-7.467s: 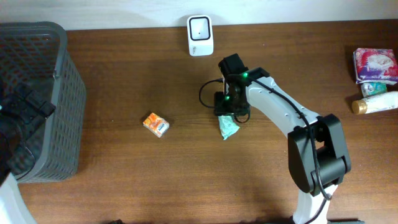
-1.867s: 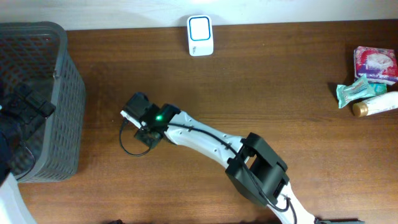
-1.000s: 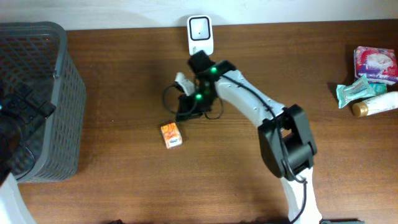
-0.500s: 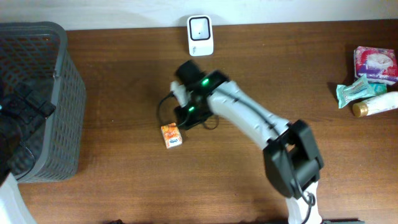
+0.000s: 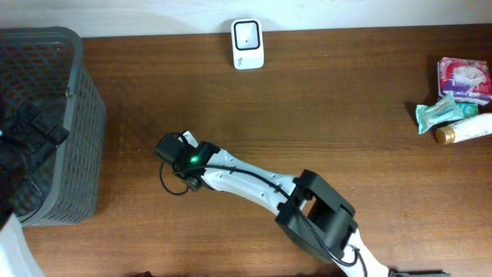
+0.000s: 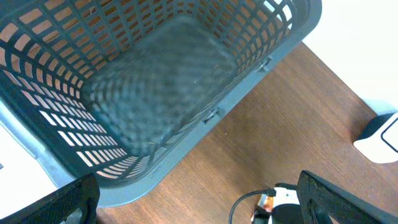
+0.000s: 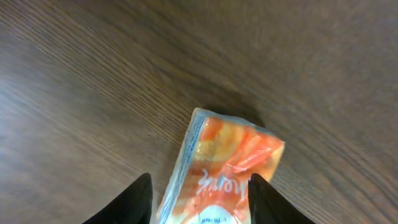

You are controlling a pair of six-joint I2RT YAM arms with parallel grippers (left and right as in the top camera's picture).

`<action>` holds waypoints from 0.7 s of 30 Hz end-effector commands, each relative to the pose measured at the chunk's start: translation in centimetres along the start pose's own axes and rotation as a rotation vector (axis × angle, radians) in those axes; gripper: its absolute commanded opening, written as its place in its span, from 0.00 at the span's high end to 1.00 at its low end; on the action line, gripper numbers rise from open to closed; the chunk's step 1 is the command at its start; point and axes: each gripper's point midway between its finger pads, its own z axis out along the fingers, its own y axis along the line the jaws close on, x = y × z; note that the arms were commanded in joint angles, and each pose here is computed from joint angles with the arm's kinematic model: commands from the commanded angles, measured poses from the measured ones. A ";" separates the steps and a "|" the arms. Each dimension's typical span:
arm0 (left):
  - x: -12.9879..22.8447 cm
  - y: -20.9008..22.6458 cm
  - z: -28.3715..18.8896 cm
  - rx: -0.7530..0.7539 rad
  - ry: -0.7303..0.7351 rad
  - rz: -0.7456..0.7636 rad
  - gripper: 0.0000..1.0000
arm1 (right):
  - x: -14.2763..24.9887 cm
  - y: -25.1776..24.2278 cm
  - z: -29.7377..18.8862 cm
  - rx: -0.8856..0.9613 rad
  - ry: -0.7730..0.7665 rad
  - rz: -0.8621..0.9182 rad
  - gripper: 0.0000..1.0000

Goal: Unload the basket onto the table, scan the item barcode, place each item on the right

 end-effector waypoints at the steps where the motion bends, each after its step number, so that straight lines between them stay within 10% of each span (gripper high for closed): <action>1: -0.1 0.2 -0.1 -0.006 -0.004 -0.013 0.01 | 0.4 0.0 1.4 0.029 0.017 0.002 0.57; 5: -0.1 0.2 -0.1 -0.006 -0.004 -0.013 0.01 | 0.9 0.0 2.1 0.035 0.034 -0.004 0.57; 8: -0.1 0.2 -0.1 -0.006 -0.004 -0.013 0.01 | 1.1 0.0 2.2 0.036 0.041 -0.005 0.96; 12: -0.1 0.2 -0.1 -0.006 -0.004 -0.013 0.01 | -0.1 -1.0 0.3 -0.043 0.077 0.043 0.96; 21: -0.1 0.2 -0.1 -0.006 -0.004 -0.013 0.01 | -0.7 -6.7 -4.1 -0.953 0.209 0.323 0.96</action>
